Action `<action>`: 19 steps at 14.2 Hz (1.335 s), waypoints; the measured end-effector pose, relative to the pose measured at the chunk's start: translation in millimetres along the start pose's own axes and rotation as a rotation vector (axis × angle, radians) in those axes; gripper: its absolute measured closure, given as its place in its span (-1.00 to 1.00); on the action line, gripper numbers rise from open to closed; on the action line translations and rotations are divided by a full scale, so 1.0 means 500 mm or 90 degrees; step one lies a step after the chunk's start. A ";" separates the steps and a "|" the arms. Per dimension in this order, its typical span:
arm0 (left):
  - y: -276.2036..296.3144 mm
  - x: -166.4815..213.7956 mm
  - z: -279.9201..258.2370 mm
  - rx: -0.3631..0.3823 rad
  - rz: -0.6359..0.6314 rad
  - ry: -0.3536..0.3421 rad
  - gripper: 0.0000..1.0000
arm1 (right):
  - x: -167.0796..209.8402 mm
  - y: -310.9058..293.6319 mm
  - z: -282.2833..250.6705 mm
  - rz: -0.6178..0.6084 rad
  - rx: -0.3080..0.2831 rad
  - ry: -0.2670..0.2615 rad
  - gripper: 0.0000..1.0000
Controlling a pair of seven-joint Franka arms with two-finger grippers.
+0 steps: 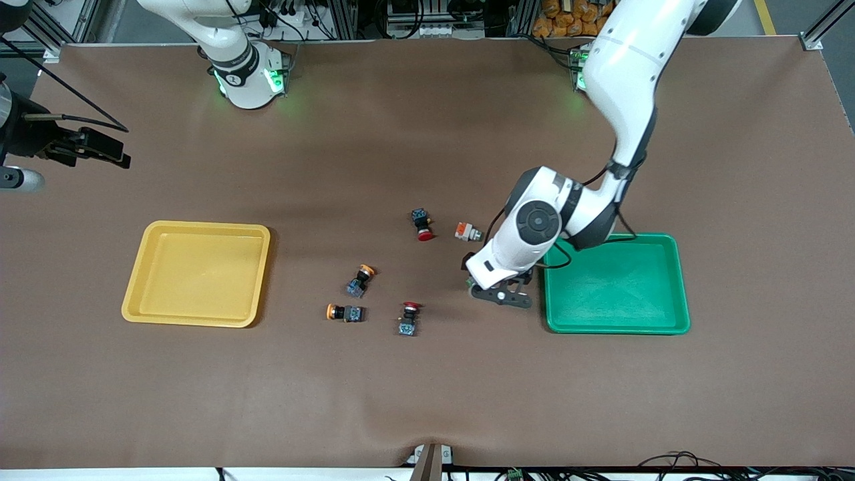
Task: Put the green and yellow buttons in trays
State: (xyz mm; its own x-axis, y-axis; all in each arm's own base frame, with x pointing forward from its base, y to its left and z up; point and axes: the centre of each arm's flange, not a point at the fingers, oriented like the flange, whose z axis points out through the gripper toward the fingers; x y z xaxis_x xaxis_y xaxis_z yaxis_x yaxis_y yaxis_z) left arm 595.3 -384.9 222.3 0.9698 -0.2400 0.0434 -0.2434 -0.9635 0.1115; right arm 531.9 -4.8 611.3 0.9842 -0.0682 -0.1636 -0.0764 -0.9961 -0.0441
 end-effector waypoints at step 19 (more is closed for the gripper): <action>0.010 -0.023 0.083 0.007 0.071 0.003 0.14 | 0.034 0.000 0.017 0.001 0.002 0.032 -1.00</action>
State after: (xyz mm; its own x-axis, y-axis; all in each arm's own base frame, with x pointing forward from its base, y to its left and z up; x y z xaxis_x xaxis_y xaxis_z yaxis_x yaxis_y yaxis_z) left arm 583.5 -392.0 181.2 0.9366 -0.3452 0.0601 -0.3496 -0.9321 0.0950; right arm 547.4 -5.2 599.9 0.9908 -0.0727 -0.1139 -0.0785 -0.9958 -0.0472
